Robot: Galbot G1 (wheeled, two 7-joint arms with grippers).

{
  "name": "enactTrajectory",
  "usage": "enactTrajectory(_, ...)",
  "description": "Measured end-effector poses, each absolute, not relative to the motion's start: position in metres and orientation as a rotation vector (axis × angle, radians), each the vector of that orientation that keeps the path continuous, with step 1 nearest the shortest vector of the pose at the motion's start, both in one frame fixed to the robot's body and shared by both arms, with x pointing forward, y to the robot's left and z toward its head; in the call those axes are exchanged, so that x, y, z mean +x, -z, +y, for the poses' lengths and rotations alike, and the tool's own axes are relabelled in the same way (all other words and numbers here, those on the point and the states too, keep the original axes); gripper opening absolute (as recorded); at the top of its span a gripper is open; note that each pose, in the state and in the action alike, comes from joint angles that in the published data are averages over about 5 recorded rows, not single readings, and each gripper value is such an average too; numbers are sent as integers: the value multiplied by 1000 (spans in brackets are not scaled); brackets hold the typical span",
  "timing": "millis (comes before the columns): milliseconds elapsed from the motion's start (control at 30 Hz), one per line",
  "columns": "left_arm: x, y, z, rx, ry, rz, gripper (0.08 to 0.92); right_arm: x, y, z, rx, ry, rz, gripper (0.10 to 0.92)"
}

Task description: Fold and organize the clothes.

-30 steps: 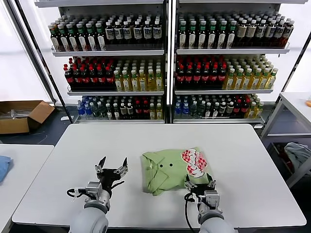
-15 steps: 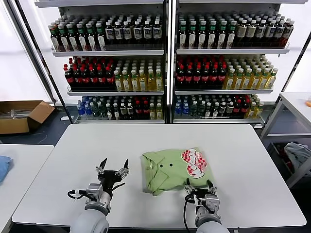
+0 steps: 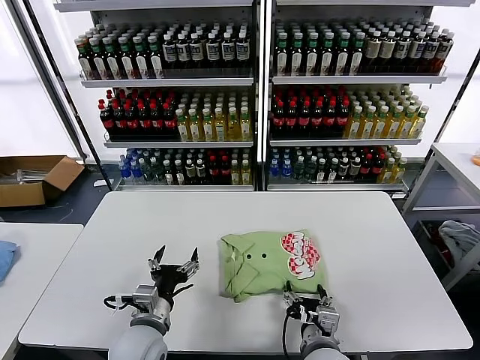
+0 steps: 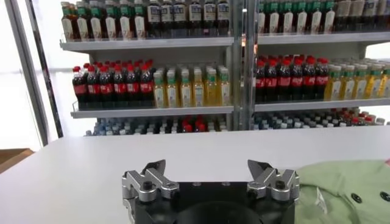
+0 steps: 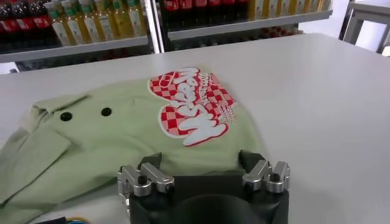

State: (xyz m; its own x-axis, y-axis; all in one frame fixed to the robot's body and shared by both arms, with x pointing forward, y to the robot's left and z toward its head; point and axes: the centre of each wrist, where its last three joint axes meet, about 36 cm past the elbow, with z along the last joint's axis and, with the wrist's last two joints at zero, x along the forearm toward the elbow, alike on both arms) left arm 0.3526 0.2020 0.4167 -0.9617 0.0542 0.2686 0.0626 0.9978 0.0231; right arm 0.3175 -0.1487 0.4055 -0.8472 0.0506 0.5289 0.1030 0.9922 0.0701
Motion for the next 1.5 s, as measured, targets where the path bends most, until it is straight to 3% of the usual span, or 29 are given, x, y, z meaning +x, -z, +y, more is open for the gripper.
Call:
enactTrajectory(500, 349, -419, 207, -65, 51, -2866, 823, 344, -450, -144, -121, 114, -2750, 823)
enactTrajectory(1000, 348, -413, 205, -69, 61, -2843, 823, 438, -429, -134, -111, 58, -2759, 823)
enactTrajectory(1500, 354, -408, 204, -79, 62, -2832, 823, 464, -400, -133, -121, 59, -2669, 823)
